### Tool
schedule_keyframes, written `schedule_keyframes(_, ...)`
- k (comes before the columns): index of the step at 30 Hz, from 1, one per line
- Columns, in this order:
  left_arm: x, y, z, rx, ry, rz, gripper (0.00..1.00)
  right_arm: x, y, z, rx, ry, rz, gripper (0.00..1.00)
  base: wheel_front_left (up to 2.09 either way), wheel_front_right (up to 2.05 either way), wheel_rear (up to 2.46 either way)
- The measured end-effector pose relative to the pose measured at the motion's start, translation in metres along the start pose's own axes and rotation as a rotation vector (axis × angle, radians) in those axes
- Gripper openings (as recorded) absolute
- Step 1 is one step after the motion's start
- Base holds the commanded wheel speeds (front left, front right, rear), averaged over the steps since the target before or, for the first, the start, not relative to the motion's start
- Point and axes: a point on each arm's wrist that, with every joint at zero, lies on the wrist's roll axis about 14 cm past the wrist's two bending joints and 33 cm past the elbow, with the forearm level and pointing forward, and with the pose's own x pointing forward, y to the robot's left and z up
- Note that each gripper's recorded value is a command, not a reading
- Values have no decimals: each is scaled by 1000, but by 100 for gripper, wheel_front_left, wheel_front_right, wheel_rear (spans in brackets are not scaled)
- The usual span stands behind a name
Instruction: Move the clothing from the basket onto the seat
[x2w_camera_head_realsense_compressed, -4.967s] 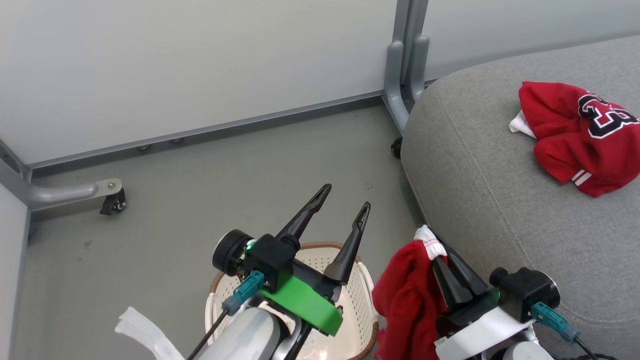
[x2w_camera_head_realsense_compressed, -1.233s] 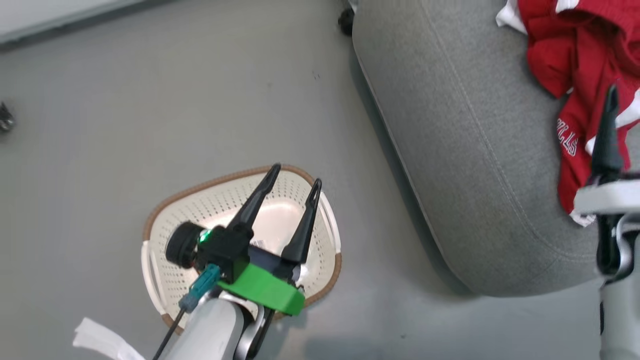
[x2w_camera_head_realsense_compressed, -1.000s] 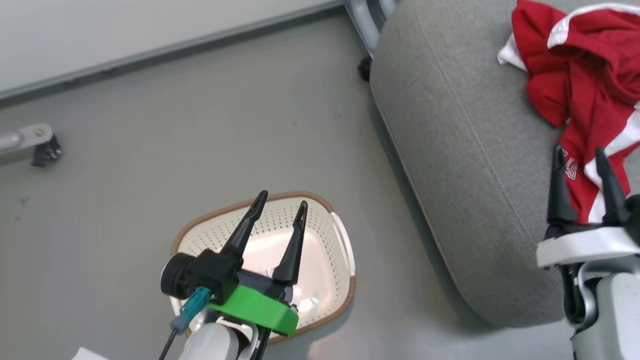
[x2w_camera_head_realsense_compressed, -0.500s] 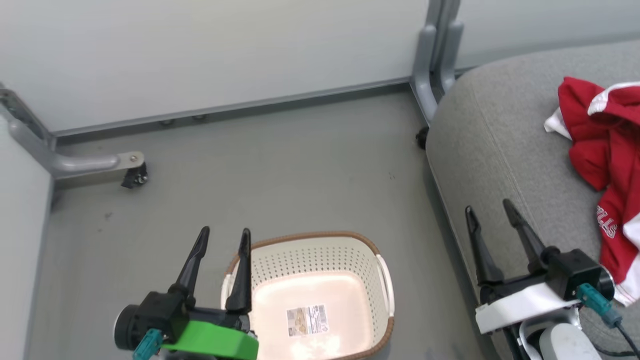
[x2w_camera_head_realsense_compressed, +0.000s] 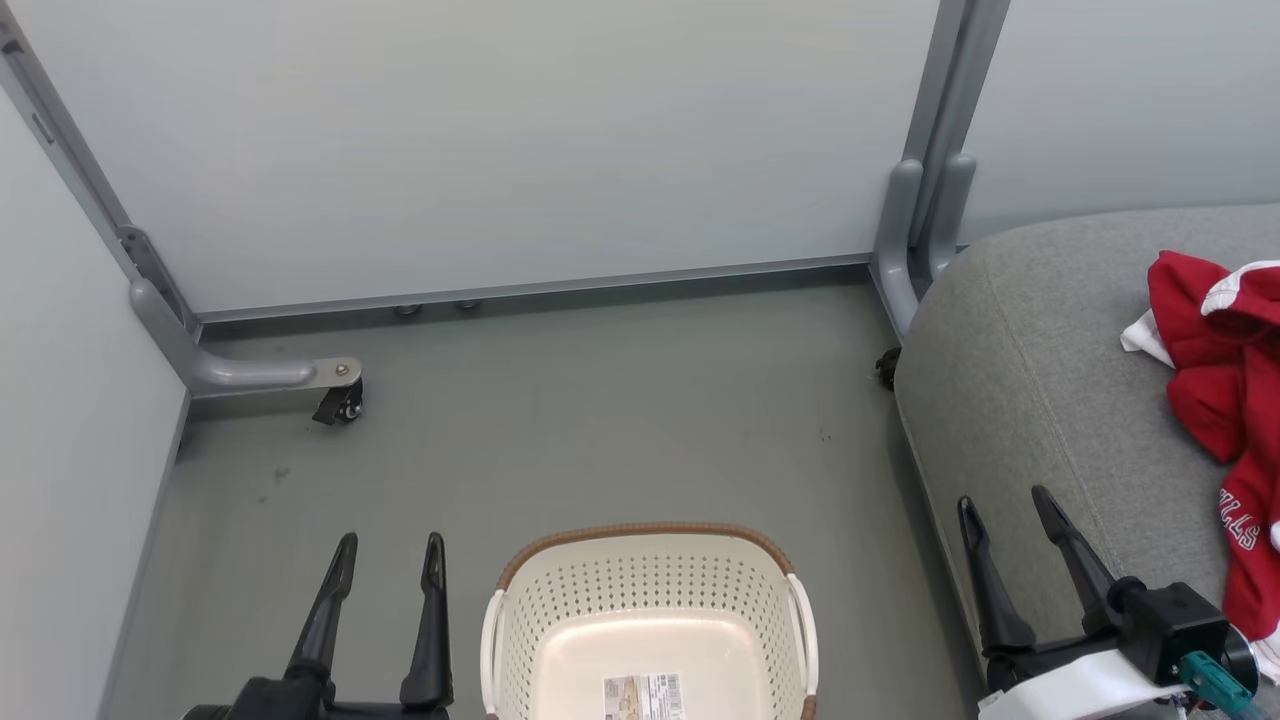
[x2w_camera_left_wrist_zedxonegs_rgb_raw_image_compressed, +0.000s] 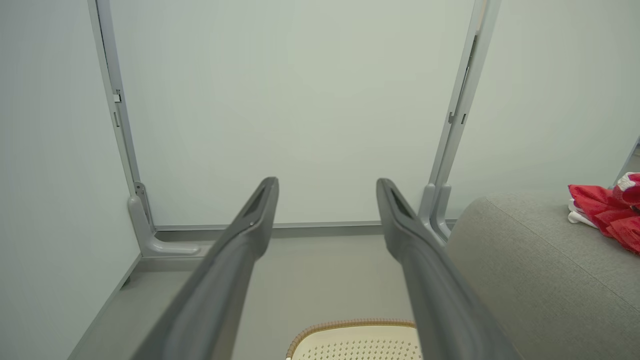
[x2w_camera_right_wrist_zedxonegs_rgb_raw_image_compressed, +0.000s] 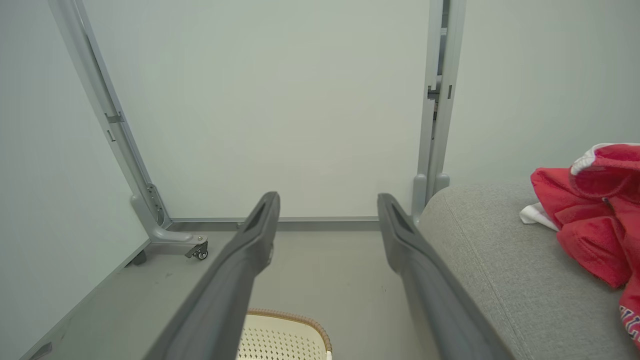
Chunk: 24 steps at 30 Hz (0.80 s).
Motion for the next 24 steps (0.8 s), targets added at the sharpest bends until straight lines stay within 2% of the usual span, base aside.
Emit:
schedule_keyframes(8,-16,1,-7,17,26,2,100,-19,-3,2,-4,1,-20,100,0,0,0)
schedule_keyframes(24,-16,-1,-15,-3,50,-3,100,-23,-6,3,3,0,-33,100,0,0,0)
